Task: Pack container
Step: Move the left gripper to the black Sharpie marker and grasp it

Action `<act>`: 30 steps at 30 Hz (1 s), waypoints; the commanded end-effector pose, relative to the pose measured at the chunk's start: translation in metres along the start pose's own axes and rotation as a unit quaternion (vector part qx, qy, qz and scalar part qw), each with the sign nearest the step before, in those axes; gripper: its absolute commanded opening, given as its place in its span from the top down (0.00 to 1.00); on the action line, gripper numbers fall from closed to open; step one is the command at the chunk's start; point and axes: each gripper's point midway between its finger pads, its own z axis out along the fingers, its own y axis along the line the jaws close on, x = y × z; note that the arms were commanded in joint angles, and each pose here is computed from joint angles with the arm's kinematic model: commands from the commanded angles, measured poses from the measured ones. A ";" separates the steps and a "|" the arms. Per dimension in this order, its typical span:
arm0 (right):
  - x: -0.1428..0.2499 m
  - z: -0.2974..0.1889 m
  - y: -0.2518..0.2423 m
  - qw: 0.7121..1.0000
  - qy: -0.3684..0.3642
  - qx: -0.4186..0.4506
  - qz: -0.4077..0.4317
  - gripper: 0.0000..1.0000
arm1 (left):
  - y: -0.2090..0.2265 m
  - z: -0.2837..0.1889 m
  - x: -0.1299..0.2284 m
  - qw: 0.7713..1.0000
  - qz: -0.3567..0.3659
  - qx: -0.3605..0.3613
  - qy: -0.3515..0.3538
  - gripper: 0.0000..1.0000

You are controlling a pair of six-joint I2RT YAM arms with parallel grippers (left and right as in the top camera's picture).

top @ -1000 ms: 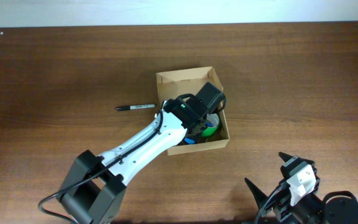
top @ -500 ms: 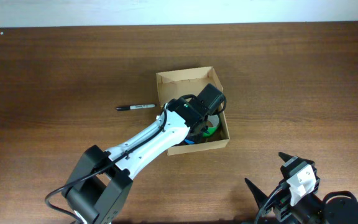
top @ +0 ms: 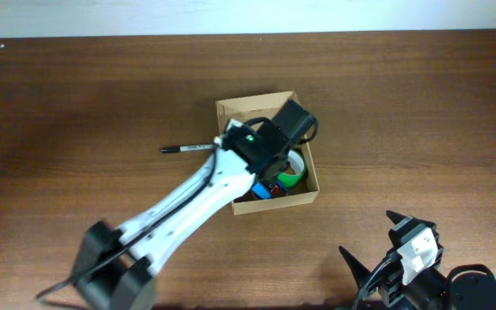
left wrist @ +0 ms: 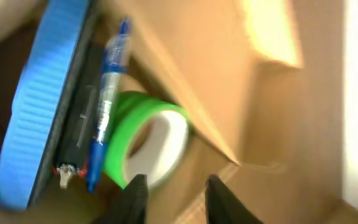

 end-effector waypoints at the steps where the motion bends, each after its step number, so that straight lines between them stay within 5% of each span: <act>1: 0.000 0.000 -0.003 1.000 -0.002 0.008 0.004 0.01 | -0.020 -0.052 -0.024 0.997 0.045 0.054 -0.020 0.37; 2: 0.000 0.000 -0.003 1.000 -0.002 0.008 0.004 0.01 | -0.019 -0.057 -0.028 0.997 0.047 0.053 -0.021 0.30; 4: 0.000 0.000 -0.003 1.000 -0.002 0.008 0.004 0.01 | -0.016 -0.066 -0.037 0.997 0.041 0.053 -0.028 0.00; 9: 0.000 0.000 -0.003 1.000 -0.002 0.008 0.004 0.01 | -0.005 -0.082 -0.076 0.996 0.013 0.038 -0.081 0.00; 14: 0.000 0.000 -0.003 1.000 -0.002 0.008 0.004 0.01 | 0.044 -0.082 -0.137 0.975 -0.151 -0.051 -0.157 0.00; 21: 0.000 0.000 -0.003 1.000 -0.002 0.008 0.004 0.01 | 0.043 -0.061 -0.185 0.958 -0.210 -0.058 -0.188 0.01; 30: 0.000 0.000 -0.003 1.000 -0.002 0.008 0.004 0.01 | 0.073 -0.001 -0.208 0.943 -0.237 -0.155 -0.176 0.00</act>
